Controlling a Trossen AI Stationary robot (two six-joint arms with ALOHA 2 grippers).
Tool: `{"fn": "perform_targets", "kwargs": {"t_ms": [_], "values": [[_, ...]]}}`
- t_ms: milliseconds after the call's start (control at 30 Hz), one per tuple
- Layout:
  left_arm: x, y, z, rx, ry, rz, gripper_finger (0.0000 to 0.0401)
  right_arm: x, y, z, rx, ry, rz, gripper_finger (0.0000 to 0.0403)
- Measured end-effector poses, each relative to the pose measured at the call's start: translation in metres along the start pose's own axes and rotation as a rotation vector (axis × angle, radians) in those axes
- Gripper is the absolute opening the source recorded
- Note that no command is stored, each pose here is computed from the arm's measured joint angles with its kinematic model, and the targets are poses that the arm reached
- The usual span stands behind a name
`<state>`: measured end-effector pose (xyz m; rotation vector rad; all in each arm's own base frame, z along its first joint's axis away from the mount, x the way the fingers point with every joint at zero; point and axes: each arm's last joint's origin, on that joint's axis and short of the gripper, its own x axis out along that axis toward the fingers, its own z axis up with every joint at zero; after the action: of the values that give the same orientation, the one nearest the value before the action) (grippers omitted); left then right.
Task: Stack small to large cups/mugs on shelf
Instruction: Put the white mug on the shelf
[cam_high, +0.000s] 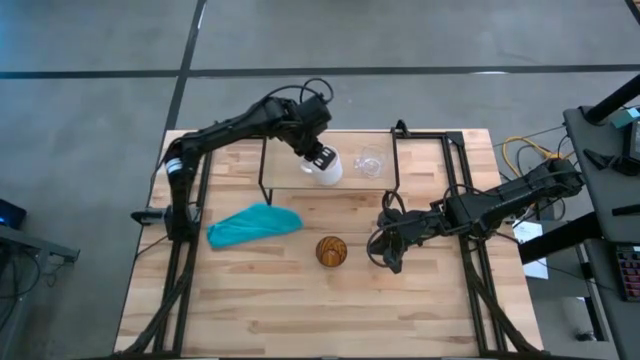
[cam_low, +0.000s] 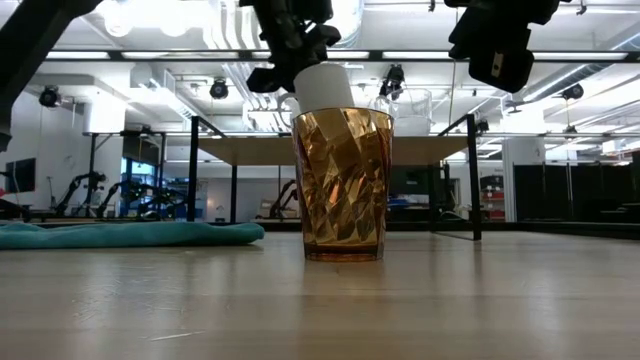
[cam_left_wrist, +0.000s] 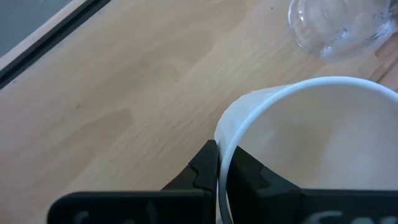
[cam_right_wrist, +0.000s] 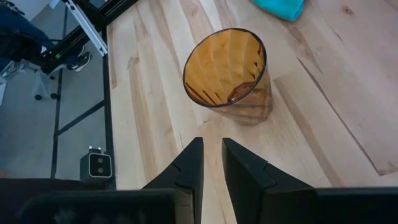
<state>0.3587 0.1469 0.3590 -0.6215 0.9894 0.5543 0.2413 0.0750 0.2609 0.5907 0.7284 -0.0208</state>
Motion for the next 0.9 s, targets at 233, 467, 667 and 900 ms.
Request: {"fn": "perform_targets", "kwargs": {"t_ms": [233, 467, 667, 900], "values": [[0.0012, 0.0008, 0.0005, -0.003, 0.001, 0.002, 0.0000, 0.0000, -0.0001, 0.0000, 0.000, 0.000, 0.000, 0.0054], [0.0010, 0.0033, 0.0027, -0.010, -0.009, 0.001, 0.0000, 0.0000, 0.0000, 0.0001, -0.033, -0.001, -0.001, 0.0054], [0.0008, 0.0076, 0.0047, 0.003, -0.007, -0.006, 0.0012, 0.0000, -0.0001, 0.0001, -0.045, -0.001, -0.001, 0.0054], [0.0015, 0.0068, 0.0067, 0.066, -0.026, -0.024, 0.0018, 0.0000, 0.0000, 0.0001, -0.052, -0.001, 0.000, 0.0054]]}}
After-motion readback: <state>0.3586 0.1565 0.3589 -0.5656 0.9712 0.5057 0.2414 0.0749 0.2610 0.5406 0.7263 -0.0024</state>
